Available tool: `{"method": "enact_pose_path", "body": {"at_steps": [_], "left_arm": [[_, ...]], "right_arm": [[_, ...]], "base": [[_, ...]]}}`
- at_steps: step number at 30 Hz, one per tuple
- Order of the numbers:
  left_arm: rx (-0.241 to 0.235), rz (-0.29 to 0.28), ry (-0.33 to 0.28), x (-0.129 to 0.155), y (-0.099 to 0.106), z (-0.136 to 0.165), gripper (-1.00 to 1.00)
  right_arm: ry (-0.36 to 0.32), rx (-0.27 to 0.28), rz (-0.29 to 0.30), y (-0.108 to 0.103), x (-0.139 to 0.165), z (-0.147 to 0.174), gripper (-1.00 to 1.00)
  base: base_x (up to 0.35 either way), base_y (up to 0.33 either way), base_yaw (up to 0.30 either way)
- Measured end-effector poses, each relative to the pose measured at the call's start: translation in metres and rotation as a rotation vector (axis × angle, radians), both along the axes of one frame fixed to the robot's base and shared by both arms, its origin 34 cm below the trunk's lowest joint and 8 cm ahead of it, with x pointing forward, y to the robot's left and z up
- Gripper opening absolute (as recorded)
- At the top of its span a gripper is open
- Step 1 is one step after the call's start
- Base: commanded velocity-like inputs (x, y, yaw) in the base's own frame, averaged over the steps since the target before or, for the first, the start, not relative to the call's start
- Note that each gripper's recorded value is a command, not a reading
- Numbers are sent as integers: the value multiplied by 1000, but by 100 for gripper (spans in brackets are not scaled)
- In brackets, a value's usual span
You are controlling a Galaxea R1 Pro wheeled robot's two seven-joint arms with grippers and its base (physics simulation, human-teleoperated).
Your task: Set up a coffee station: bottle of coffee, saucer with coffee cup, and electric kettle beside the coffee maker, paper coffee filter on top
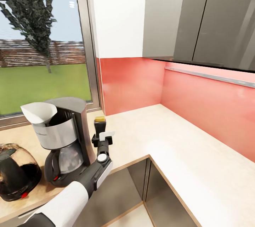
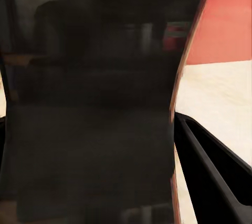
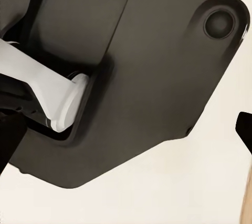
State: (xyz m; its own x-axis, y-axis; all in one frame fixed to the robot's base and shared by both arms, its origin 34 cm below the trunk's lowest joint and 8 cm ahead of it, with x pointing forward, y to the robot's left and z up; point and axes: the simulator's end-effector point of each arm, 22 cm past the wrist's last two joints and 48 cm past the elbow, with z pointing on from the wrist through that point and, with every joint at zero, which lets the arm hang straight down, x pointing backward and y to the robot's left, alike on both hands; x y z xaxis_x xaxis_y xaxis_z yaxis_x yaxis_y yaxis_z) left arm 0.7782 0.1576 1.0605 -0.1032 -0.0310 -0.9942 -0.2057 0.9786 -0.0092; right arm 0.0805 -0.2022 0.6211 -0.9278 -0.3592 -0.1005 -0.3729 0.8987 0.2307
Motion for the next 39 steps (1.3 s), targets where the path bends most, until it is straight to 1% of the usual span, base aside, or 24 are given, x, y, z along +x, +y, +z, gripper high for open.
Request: {"method": "enact_pose_path", "body": {"at_steps": [8,12,18,19,39], "left_arm": [[2,5,1,-1,1,-1,-100],[-5,5,28,-11,0,-19,-100],[-2,2,35,-14,-1,-24,-100],[-2,2,35,-14,-1,-24,100],[-2,2,35,-15,-1,-25,100]], "right_arm": [[3,2,0,0,-1,0,100],[4,2,1,0,-1,0,100],[3,2,1,0,-1,0,100],[3,2,1,0,-1,0,100],[3,2,1,0,-1,0,100]], "base": [[2,1,0],[0,0,0],[0,0,0],[0,0,0],[0,0,0]]}}
